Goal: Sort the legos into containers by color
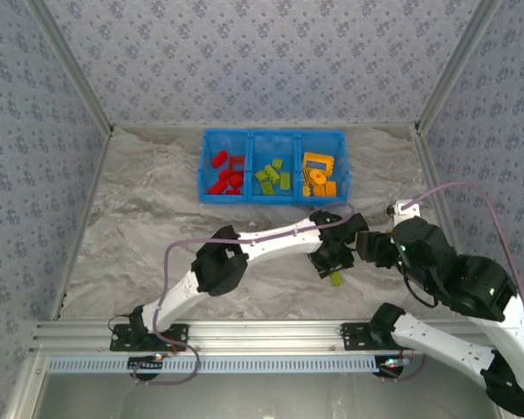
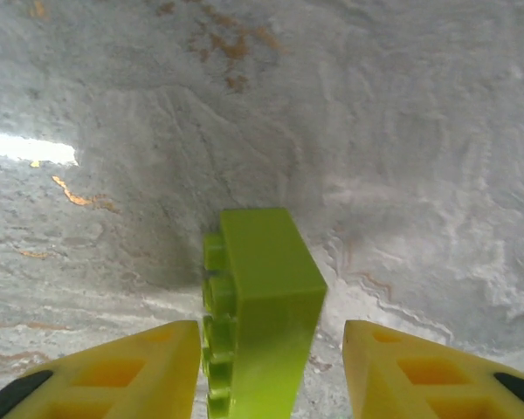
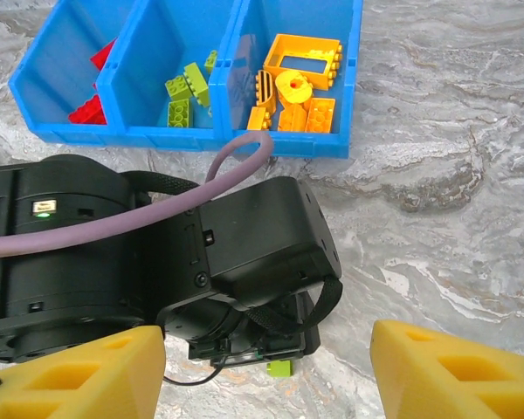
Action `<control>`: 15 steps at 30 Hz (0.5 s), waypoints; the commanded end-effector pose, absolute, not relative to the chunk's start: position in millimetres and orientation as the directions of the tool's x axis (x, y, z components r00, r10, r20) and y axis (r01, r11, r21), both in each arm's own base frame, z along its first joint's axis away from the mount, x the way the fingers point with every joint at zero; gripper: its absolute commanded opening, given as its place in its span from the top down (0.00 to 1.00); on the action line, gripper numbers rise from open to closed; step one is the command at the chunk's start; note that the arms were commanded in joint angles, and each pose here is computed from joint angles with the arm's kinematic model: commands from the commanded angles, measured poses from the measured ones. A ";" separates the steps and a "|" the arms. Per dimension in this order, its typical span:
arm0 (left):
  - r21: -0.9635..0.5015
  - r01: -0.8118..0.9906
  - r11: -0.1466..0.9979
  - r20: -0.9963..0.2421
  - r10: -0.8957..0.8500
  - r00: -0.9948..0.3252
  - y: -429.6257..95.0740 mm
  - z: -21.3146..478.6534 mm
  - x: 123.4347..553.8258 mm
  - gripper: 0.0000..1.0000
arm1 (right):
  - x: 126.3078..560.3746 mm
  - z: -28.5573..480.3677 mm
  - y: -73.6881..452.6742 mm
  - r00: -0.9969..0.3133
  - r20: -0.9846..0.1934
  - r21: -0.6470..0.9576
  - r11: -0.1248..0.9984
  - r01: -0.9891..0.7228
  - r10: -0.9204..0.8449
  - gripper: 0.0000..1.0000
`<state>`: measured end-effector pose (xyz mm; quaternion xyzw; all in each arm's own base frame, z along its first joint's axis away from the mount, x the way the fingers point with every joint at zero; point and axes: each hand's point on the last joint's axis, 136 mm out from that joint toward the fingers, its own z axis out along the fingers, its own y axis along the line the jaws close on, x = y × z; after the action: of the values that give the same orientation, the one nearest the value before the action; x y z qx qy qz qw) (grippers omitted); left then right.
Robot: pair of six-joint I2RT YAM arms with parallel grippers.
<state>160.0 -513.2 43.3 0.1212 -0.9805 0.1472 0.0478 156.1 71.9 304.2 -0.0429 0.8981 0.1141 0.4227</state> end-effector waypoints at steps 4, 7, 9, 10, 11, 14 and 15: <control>-0.241 -0.228 0.943 0.131 -0.202 -0.971 -505.6 41.5 152.6 0.70 | 155.2 303.1 73.9 -0.640 -0.768 0.188 0.966 -0.175 0.033 0.34; -0.241 -0.224 0.944 0.110 -0.202 -0.973 -501.8 45.4 154.9 0.79 | 156.2 303.0 74.6 -0.638 -0.769 0.189 0.966 -0.175 0.035 0.34; -0.242 -0.219 0.945 0.086 -0.204 -0.975 -497.2 50.3 158.4 0.83 | 156.2 303.7 75.1 -0.637 -0.770 0.190 0.966 -0.178 0.035 0.34; -0.244 -0.215 0.946 0.067 -0.204 -0.977 -494.1 54.8 161.3 0.83 | 156.2 304.0 75.6 -0.636 -0.771 0.190 0.965 -0.181 0.032 0.34; -0.245 -0.213 0.946 0.049 -0.207 -0.977 -490.4 59.7 165.1 0.83 | 156.1 304.0 75.7 -0.635 -0.772 0.187 0.965 -0.185 0.028 0.34; -0.263 -0.212 0.941 -0.031 -0.228 -0.973 -472.1 83.9 182.0 0.84 | 156.4 304.6 81.3 -0.633 -0.774 0.190 0.958 -0.214 0.012 0.35; -0.272 -0.217 0.937 -0.061 -0.242 -0.968 -463.1 93.0 190.4 0.84 | 156.9 304.6 86.3 -0.631 -0.776 0.193 0.952 -0.237 0.000 0.35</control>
<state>167.6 -483.7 43.5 0.1144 -0.9865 0.1162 0.0120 157.5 76.5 302.7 -0.0468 0.8973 0.1207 0.4220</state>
